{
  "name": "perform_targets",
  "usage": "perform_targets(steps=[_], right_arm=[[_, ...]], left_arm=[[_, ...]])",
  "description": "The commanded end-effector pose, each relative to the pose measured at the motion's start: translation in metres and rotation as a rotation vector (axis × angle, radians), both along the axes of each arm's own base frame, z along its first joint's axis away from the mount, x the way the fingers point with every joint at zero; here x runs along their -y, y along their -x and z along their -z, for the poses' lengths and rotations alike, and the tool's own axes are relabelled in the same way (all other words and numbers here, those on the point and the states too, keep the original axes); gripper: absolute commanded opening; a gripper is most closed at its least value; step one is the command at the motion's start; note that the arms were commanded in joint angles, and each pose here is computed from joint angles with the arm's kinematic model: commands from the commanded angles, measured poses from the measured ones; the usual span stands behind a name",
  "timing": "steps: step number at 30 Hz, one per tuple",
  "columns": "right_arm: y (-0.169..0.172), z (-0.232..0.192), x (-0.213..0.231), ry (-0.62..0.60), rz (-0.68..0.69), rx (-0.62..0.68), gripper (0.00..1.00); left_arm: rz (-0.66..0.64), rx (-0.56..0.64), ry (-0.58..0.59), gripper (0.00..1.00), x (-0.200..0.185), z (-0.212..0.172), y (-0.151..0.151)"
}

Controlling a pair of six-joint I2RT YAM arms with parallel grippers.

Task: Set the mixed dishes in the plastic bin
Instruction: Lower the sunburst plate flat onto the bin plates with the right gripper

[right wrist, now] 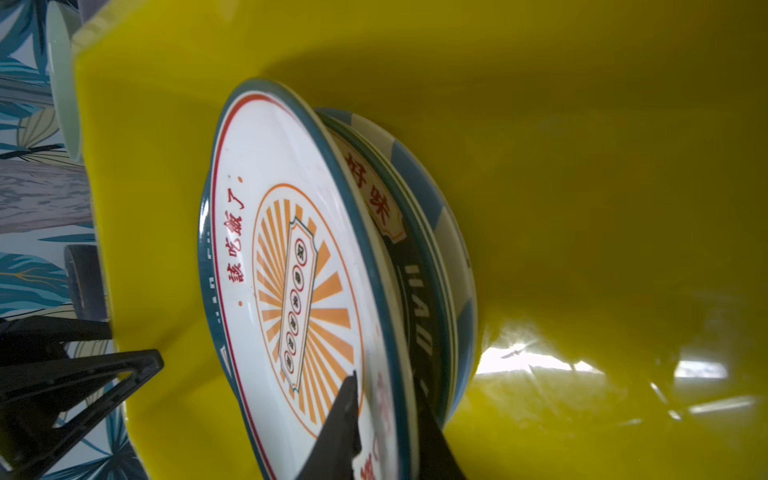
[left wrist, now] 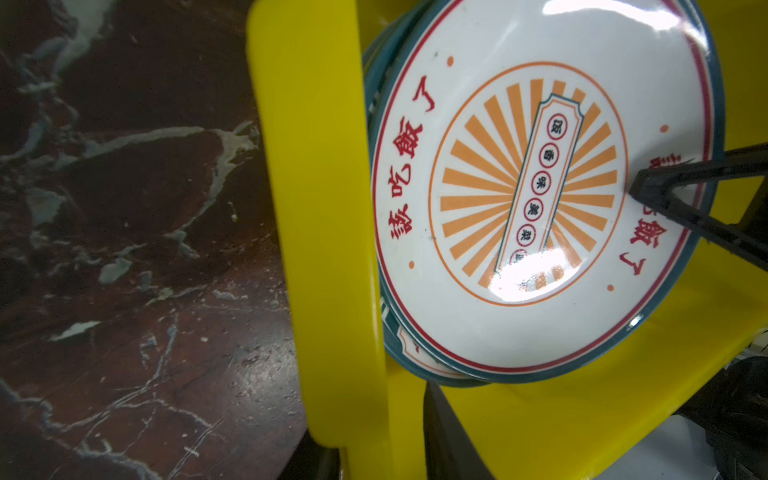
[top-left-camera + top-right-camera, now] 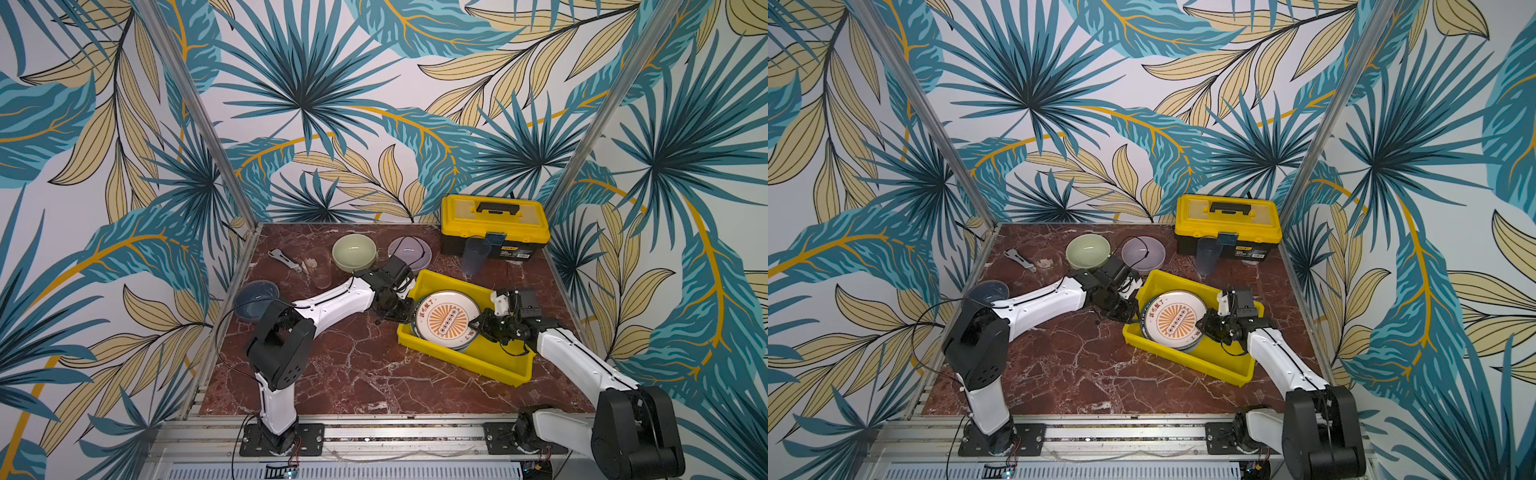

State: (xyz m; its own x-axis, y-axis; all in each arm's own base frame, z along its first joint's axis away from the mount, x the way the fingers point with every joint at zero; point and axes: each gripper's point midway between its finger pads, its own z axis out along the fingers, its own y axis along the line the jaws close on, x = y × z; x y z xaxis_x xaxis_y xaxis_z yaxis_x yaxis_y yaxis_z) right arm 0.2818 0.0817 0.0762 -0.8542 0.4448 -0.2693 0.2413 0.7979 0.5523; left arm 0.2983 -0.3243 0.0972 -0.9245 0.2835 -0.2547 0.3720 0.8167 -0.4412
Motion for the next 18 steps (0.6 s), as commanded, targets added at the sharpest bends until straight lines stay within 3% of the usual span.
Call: perform_targets(steps=[1, 12, 18], right_arm=[[0.008, 0.003, 0.008, 0.066, -0.011, -0.026, 0.27], [0.011, -0.004, 0.023, 0.16, -0.001, -0.049, 0.53], [0.008, -0.005, 0.032, 0.219, 0.021, -0.065, 0.59]], left_arm=[[0.011, 0.017, 0.04, 0.33, 0.013, -0.009, -0.006], [0.019, 0.016, 0.046, 0.33, 0.017, -0.011, -0.004], [0.019, 0.015, 0.049, 0.33, 0.018, -0.011, -0.004]])
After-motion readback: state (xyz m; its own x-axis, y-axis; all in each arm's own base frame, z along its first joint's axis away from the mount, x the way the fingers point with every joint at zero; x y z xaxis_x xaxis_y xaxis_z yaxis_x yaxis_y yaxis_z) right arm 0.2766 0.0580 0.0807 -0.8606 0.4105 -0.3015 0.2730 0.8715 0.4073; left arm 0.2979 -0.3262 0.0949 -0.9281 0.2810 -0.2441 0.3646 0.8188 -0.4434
